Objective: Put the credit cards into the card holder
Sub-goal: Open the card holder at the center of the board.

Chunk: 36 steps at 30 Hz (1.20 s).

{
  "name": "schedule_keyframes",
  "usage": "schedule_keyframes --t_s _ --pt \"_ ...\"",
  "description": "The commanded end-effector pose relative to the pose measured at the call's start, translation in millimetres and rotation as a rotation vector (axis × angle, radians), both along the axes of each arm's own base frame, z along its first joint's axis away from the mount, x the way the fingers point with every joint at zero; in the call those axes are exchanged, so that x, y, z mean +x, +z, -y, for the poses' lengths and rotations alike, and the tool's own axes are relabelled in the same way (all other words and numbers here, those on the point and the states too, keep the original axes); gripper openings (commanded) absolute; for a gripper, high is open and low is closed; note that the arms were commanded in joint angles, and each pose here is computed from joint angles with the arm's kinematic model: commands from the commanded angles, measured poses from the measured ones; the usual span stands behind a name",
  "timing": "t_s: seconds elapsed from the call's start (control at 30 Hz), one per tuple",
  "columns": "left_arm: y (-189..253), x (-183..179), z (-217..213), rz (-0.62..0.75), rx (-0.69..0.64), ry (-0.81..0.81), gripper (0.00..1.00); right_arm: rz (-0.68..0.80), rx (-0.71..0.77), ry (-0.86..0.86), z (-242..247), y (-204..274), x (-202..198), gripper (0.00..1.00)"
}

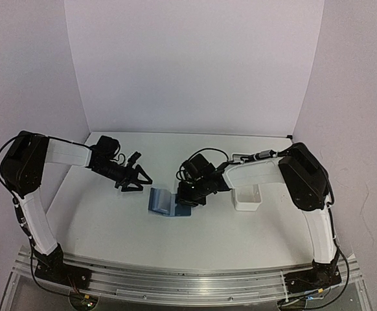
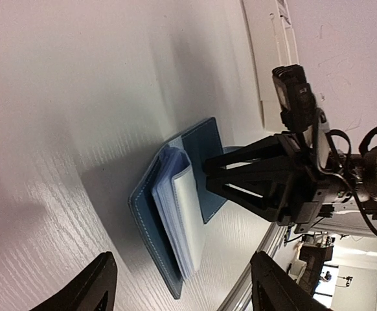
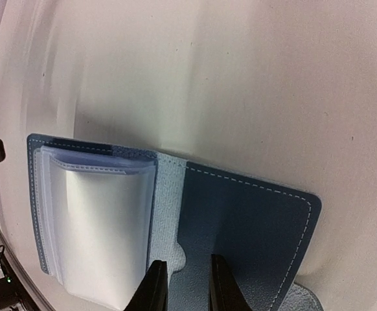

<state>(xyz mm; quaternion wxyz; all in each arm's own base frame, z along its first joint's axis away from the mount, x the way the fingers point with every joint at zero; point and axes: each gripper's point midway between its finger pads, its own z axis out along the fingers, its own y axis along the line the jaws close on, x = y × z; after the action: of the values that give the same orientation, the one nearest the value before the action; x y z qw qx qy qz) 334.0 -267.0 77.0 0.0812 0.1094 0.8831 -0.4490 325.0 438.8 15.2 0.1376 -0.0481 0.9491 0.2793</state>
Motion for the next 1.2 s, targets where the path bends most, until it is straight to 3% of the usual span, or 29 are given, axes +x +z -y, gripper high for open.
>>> schedule_keyframes --t_s 0.0,0.13,0.27,0.43,0.47,0.7,0.93,1.17 --pt "19.8 -18.0 11.6 0.028 -0.132 -0.073 0.74 -0.086 -0.066 0.012 12.2 -32.8 -20.6 0.20" --pt "-28.4 -24.0 8.2 -0.095 0.016 -0.061 0.73 -0.087 -0.055 0.018 9.6 -30.8 -20.1 0.19" --pt "-28.3 -23.4 11.1 -0.088 0.013 -0.069 0.68 -0.083 -0.053 0.020 9.2 -30.1 -19.4 0.18" --pt "-29.8 -27.2 21.5 -0.084 -0.007 -0.100 0.48 -0.079 -0.049 0.019 8.4 -29.7 -17.7 0.17" --pt "-29.3 -25.9 24.6 -0.091 -0.022 -0.100 0.39 -0.078 -0.046 0.020 8.1 -29.2 -17.0 0.17" --pt "-18.4 -24.2 31.3 -0.075 -0.078 -0.119 0.01 -0.082 -0.047 0.018 10.1 -30.7 -16.7 0.17" --pt "28.4 -21.1 55.9 0.027 -0.184 -0.187 0.00 -0.097 -0.045 0.023 10.4 -36.6 -18.8 0.17" --pt "28.8 -18.5 79.1 0.020 -0.200 -0.208 0.00 -0.103 0.032 0.062 -5.8 -32.0 -19.0 0.18"
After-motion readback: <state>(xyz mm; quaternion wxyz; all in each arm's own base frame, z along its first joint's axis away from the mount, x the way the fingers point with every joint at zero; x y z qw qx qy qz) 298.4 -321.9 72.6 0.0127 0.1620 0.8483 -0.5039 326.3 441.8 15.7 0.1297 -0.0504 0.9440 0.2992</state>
